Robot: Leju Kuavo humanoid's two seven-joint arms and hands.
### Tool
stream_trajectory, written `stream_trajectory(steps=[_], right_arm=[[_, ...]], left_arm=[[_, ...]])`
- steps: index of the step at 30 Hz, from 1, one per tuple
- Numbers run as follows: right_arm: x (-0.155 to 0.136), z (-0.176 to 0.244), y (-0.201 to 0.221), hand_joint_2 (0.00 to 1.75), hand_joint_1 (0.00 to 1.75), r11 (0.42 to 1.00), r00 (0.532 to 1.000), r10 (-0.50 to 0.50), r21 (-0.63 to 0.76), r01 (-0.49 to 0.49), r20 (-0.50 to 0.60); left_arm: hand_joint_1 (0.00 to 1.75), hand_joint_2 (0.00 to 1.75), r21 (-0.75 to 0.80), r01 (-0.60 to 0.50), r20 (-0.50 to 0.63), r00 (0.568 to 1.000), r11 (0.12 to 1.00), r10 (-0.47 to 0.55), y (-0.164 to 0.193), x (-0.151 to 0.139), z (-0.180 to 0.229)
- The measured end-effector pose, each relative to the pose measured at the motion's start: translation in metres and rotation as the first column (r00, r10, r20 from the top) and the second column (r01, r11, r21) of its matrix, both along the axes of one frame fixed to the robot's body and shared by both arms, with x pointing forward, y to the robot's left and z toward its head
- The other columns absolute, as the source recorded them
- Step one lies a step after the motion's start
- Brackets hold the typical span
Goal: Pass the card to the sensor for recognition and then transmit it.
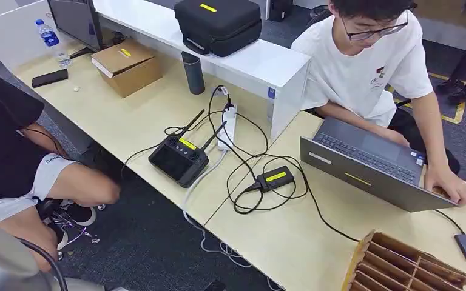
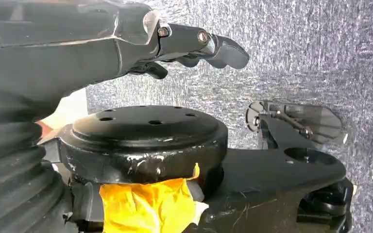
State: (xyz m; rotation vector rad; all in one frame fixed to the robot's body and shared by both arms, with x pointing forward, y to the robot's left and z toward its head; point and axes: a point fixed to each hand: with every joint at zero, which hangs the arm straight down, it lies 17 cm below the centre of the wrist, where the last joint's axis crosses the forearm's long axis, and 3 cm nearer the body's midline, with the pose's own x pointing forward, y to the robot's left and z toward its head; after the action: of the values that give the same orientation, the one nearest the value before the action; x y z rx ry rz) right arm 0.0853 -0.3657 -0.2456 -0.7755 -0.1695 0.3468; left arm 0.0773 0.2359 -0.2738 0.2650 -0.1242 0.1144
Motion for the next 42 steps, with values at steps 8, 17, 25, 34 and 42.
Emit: stream_trajectory(steps=[8,17,25,34,42], right_arm=[[-0.006,-0.001,0.002,1.75,0.00,0.999,0.999,-0.035,0.004,0.035,-0.010],[-0.016,-0.003,0.008,1.75,0.00,0.995,0.995,-0.098,0.020,0.098,-0.019],[-0.017,-0.003,0.013,1.75,0.00,0.993,0.994,-0.111,0.031,0.112,-0.016],[-0.017,-0.003,0.015,1.75,0.00,0.994,0.994,-0.105,0.033,0.106,-0.015],[-0.048,-0.028,0.064,1.75,0.00,0.955,0.967,-0.044,0.274,0.115,-0.250]], left_arm=[[0.00,1.75,0.164,-0.075,0.030,0.997,0.984,0.071,0.035,0.000,0.006],[0.00,1.75,0.340,-0.187,0.058,0.982,0.922,0.178,0.111,-0.040,0.013],[0.00,1.75,0.372,-0.196,0.057,0.981,0.907,0.188,0.130,-0.048,0.015],[0.00,1.75,0.359,-0.190,0.029,0.981,0.914,0.193,0.123,-0.049,0.013],[0.00,1.75,-0.072,-0.207,-0.224,0.957,0.976,0.187,0.010,-0.064,-0.008]])
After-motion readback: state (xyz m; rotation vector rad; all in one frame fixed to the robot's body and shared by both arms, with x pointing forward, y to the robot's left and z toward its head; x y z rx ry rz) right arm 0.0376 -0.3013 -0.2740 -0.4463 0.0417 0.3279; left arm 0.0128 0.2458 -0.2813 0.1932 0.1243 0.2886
